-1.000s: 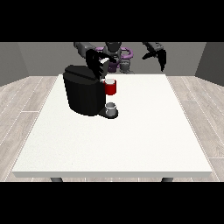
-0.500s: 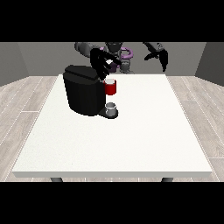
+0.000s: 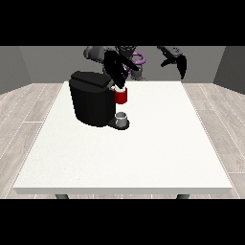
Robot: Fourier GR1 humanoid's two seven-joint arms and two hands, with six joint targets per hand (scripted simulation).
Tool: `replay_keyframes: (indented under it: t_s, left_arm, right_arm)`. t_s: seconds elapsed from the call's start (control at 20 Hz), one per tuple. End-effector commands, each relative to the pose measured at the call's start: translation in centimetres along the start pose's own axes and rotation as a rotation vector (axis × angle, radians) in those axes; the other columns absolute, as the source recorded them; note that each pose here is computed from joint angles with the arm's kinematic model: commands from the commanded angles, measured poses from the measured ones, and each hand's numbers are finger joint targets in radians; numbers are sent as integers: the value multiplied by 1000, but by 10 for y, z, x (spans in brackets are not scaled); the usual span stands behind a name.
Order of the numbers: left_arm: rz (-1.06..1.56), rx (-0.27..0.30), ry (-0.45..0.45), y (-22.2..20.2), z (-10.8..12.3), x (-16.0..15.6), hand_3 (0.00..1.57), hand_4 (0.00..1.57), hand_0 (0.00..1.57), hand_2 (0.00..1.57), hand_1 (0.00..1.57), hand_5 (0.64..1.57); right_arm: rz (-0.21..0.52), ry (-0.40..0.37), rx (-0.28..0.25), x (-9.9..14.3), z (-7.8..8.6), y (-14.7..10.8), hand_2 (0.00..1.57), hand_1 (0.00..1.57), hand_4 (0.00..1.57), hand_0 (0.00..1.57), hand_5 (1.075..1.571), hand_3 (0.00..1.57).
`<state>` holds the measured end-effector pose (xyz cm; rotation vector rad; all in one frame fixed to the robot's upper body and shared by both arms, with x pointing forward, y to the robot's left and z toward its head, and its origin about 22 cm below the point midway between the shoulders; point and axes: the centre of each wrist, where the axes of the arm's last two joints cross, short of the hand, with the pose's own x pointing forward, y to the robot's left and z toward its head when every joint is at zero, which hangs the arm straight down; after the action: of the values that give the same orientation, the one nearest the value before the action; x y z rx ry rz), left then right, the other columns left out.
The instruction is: Insert the coffee pod into the coffee machine and close the lid
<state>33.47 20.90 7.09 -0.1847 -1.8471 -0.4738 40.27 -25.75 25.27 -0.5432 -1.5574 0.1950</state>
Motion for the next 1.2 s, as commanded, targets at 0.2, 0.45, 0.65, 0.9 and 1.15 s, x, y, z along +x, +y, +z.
replay_keyframes:
  t_s: [0.2, 0.45, 0.65, 0.9, 1.15]
  left_arm:
    - [-13, -93, -70, -8, -21, 18, 0, 203, 0, 0, 0, 1571]
    - [-43, -107, -137, -14, -42, 40, 0, 272, 0, 0, 0, 1571]
    - [-16, -120, -131, -21, -38, 46, 0, 347, 0, 0, 0, 1571]
    - [-73, -128, -157, -24, -40, 56, 0, 258, 0, 0, 0, 1571]
    - [7, -27, -36, -3, 5, 7, 0, 266, 0, 0, 0, 1571]
  right_arm:
    - [-76, -327, 76, 64, 21, 21, 0, 0, 0, 0, 1571, 0]
    - [-143, -436, 71, 94, 20, 25, 0, 0, 0, 0, 1571, 0]
    - [-123, -466, 118, 76, 7, 39, 0, 0, 98, 0, 1571, 0]
    - [-146, -539, 130, 80, 5, 63, 0, 0, 0, 0, 1571, 0]
    - [-194, -544, 273, 46, 20, 107, 0, 0, 172, 0, 1571, 0]
